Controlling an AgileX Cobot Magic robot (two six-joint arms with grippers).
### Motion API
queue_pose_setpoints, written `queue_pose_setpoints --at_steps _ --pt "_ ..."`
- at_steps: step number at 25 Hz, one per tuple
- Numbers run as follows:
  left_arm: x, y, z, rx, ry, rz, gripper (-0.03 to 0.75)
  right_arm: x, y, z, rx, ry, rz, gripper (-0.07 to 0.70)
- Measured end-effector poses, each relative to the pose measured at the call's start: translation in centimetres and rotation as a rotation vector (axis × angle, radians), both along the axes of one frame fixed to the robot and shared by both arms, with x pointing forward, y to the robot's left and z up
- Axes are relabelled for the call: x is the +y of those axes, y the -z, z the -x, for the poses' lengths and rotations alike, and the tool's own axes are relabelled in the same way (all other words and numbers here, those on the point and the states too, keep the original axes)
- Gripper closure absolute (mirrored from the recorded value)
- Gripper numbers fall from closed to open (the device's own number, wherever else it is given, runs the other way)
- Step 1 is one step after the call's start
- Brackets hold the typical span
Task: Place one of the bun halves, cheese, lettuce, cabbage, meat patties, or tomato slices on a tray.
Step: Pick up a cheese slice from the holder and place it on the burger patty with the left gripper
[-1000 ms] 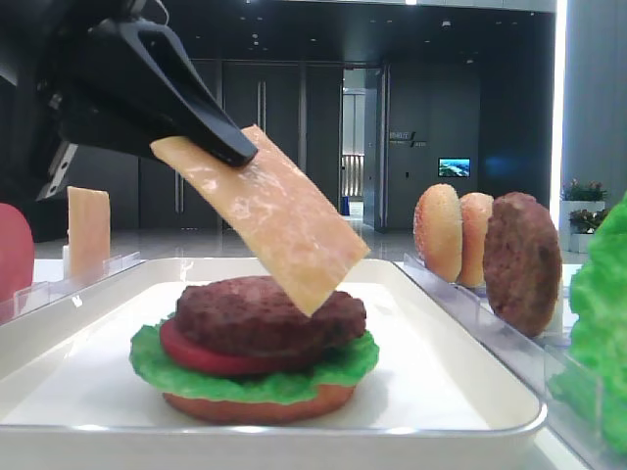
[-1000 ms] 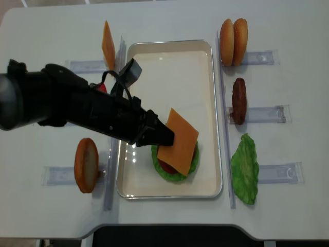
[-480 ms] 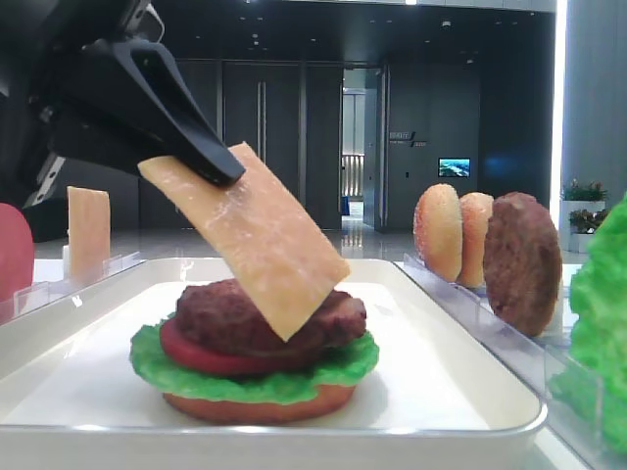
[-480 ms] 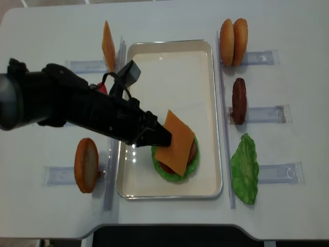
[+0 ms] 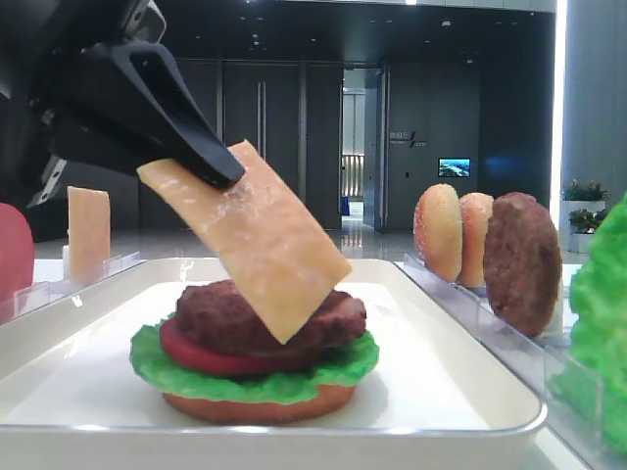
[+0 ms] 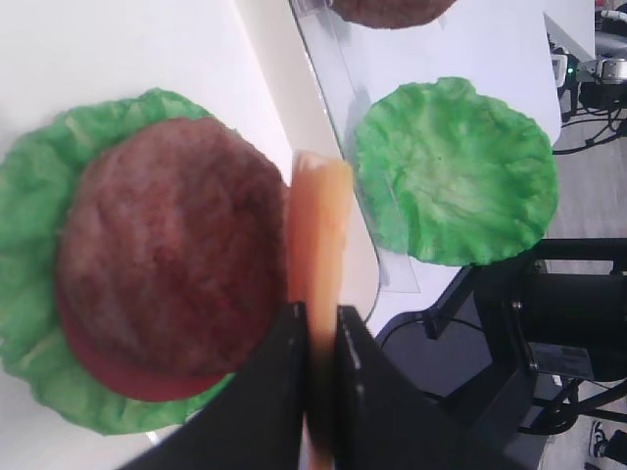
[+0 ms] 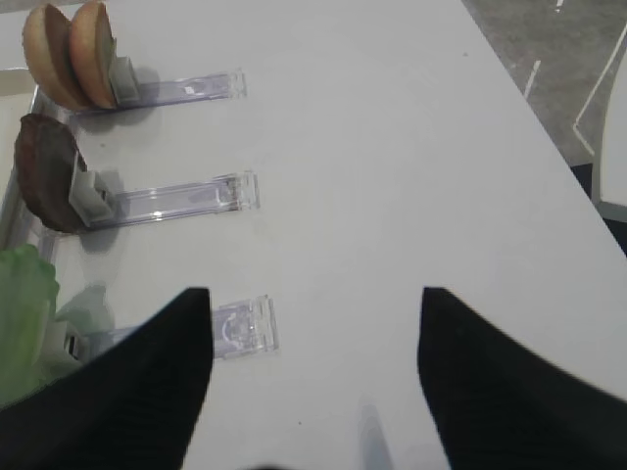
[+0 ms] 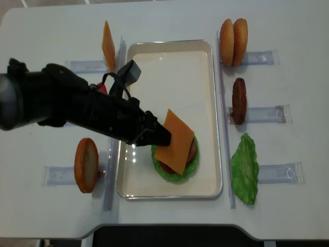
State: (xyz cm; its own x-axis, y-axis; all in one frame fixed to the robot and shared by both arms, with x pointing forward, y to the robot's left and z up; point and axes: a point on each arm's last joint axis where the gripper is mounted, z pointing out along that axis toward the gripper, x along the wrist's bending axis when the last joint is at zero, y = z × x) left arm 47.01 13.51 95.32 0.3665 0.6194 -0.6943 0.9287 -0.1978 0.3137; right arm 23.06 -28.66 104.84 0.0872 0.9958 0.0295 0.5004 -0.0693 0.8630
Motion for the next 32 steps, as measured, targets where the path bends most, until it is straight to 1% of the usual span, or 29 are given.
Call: queue_pose_setpoints --at_steps 4,9,32 --pt "-0.1 0.6 -0.1 0.011 0.022 0.003 0.683 0.0 0.0 0.0 0.000 0.000 0.000 0.197" --pt "-0.3 1.9 -0.3 0.037 0.032 0.000 0.683 0.0 0.0 0.0 0.000 0.000 0.000 0.197" --pt "-0.4 2.0 -0.3 0.042 0.036 0.005 0.683 0.0 0.0 0.0 0.000 0.000 0.000 0.197"
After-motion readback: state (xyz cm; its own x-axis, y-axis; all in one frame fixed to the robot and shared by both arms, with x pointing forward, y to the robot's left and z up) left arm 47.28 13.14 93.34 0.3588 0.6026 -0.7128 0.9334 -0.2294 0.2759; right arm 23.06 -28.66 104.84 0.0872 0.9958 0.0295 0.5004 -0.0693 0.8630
